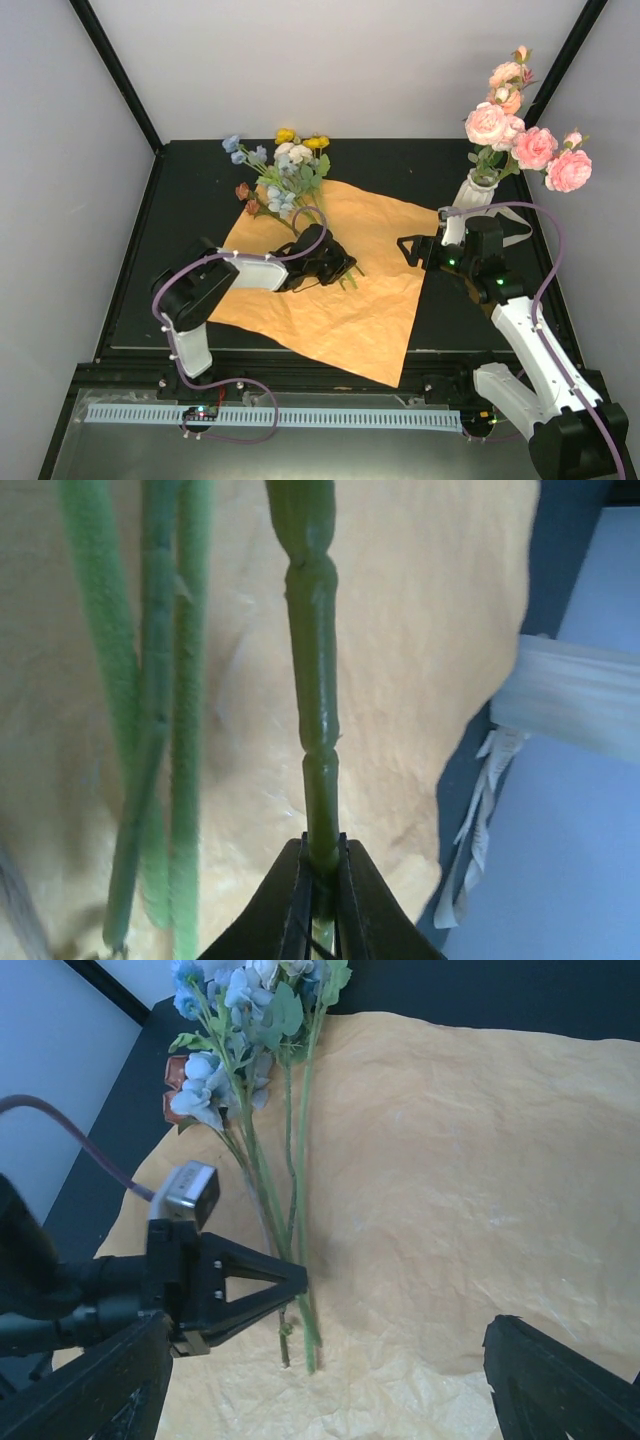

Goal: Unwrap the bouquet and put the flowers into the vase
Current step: Pick up the fake flower from the wrapping paper.

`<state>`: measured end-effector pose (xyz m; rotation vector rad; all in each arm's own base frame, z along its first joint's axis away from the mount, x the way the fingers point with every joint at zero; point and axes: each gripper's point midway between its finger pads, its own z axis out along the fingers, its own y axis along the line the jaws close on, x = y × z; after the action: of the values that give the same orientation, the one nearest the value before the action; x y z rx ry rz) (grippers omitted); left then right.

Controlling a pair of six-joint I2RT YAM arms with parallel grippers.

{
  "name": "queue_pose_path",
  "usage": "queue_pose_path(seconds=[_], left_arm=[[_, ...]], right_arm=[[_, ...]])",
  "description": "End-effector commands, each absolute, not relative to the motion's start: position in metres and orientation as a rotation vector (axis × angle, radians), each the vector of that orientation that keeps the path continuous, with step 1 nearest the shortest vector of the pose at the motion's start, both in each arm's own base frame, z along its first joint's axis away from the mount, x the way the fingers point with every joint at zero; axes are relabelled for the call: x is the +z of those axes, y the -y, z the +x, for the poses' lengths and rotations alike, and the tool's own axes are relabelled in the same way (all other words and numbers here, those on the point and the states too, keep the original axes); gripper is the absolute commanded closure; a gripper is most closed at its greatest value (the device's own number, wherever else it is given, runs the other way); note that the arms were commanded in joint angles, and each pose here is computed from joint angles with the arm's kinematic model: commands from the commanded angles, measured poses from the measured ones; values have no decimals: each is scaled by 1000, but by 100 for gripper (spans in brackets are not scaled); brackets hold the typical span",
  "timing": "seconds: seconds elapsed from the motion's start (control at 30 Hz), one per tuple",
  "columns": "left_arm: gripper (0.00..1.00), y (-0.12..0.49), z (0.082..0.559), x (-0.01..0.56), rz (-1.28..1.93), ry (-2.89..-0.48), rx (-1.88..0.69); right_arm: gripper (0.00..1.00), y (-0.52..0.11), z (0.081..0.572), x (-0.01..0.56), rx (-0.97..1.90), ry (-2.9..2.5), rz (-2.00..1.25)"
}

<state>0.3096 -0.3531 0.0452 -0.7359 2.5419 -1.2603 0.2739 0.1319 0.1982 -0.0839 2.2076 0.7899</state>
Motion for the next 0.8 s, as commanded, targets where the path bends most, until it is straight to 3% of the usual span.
queue_pose_path(seconds=[0.0, 0.77], left_arm=[[98, 347, 314, 81, -700, -2422, -1288], [98, 303, 297, 163, -265, -2208, -1111]], right_arm=[[14, -132, 274, 203, 799, -2180, -63], [15, -164, 272, 215, 898, -2176, -108]])
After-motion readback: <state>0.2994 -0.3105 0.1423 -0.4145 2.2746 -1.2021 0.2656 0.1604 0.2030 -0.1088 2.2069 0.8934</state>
